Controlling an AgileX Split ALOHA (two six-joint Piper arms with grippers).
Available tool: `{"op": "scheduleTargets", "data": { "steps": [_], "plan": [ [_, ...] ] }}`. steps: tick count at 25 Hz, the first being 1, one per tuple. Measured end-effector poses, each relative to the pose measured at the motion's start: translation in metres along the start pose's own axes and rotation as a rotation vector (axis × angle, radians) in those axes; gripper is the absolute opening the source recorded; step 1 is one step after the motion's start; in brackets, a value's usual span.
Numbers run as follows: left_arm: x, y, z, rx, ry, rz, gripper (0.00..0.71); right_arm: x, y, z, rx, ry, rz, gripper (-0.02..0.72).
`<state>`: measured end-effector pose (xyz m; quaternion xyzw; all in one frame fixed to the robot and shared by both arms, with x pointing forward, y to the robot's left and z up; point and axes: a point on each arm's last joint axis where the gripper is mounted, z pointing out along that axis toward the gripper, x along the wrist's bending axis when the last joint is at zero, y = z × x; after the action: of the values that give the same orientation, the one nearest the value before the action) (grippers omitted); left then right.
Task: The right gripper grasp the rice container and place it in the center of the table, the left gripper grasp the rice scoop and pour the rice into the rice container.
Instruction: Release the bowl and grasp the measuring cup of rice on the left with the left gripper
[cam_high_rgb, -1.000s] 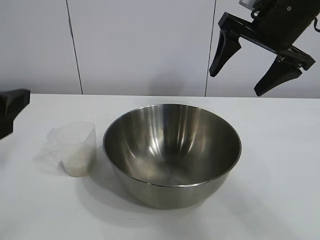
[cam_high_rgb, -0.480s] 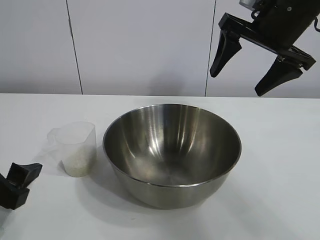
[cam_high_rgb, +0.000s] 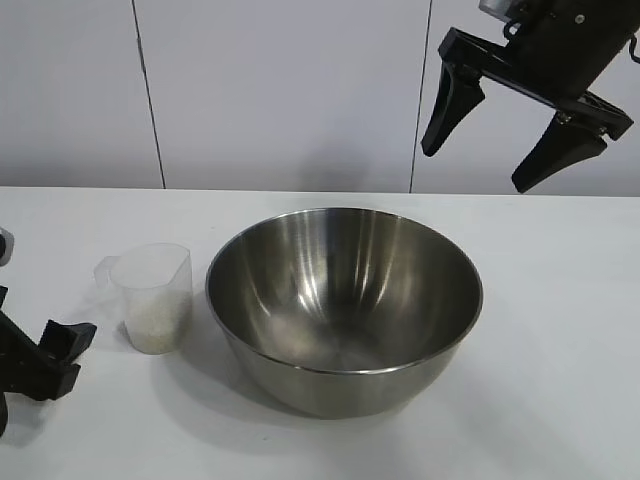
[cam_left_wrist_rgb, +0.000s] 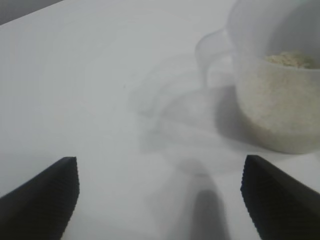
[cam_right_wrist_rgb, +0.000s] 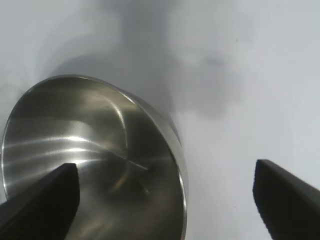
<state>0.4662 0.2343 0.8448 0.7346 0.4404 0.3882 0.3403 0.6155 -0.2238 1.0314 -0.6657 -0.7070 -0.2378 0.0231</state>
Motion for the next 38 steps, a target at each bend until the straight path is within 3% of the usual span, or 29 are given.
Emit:
{"op": "scheduleTargets", "data": {
  "steps": [10, 16, 38],
  "plan": [
    [0.005, 0.004, 0.011, -0.04, -0.048, -0.032, 0.632, 0.0, 0.0, 0.0, 0.0, 0.0, 0.0, 0.653],
    [0.0, -0.008, 0.017, 0.008, -0.072, -0.027, 0.632, 0.0, 0.0, 0.0, 0.002, -0.001, -0.001, 0.653],
    [0.001, -0.004, 0.046, -0.03, -0.044, -0.044, 0.631, 0.0, -0.001, 0.0, 0.007, -0.002, -0.002, 0.653]
  ]
}}
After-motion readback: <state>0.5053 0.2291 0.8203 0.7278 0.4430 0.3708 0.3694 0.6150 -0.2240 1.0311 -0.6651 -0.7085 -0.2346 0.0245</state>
